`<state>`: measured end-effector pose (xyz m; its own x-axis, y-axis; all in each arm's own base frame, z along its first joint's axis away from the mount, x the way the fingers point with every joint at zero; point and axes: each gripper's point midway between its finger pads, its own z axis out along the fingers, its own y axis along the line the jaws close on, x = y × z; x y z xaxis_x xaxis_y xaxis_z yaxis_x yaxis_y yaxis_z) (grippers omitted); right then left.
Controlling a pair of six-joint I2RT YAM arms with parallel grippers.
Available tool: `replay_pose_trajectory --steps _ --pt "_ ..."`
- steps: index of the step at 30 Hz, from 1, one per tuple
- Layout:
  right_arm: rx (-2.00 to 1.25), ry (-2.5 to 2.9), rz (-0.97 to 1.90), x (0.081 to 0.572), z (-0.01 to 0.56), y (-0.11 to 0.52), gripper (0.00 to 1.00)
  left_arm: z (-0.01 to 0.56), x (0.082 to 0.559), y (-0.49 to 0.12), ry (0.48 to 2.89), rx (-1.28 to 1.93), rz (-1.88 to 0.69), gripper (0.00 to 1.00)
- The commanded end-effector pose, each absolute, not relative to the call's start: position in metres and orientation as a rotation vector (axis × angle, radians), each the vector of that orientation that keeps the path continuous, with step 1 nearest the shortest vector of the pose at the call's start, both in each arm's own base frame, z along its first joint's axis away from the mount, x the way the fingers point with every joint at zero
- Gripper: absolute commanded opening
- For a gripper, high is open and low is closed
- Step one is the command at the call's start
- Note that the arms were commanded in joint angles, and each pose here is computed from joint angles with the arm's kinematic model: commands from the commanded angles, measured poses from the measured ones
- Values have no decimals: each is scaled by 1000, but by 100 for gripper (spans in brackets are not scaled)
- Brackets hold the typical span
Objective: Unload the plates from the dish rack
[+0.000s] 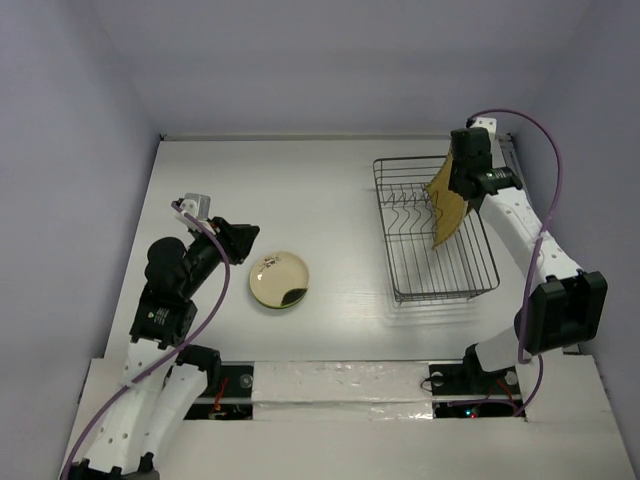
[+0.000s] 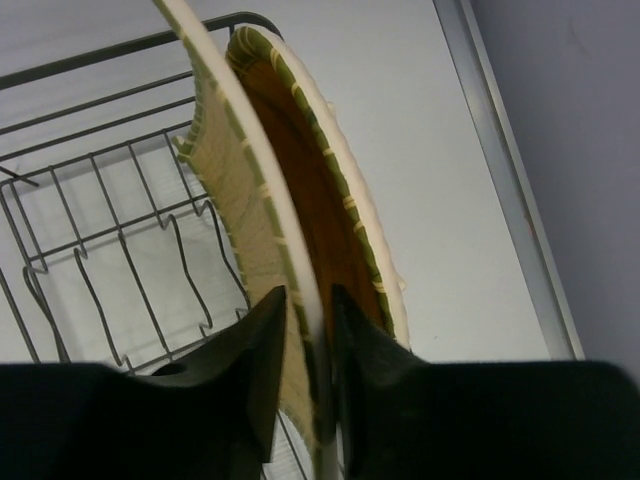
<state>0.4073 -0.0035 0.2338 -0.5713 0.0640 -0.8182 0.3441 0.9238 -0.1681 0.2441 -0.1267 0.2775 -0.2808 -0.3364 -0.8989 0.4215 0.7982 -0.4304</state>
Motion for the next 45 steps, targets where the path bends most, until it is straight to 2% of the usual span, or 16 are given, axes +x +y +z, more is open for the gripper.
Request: replay_pose_trajectory --steps 1,3,7,18,32,45 --pt "304 2120 -396 419 238 -6 27 302 244 -129 1635 93 -741 22" --pt "309 2119 -410 421 238 -8 18 302 243 -129 1634 95 -743 22" --pt "306 2065 -398 420 263 -9 10 302 244 -129 1635 93 -741 22" --pt "276 1921 -359 412 344 -11 0 302 244 -129 1636 96 -744 22" --pt "255 1800 -261 385 413 -8 0 301 245 -129 1640 92 -744 22" --pt "136 1617 152 352 473 45 0 301 246 -127 1639 85 -739 22"
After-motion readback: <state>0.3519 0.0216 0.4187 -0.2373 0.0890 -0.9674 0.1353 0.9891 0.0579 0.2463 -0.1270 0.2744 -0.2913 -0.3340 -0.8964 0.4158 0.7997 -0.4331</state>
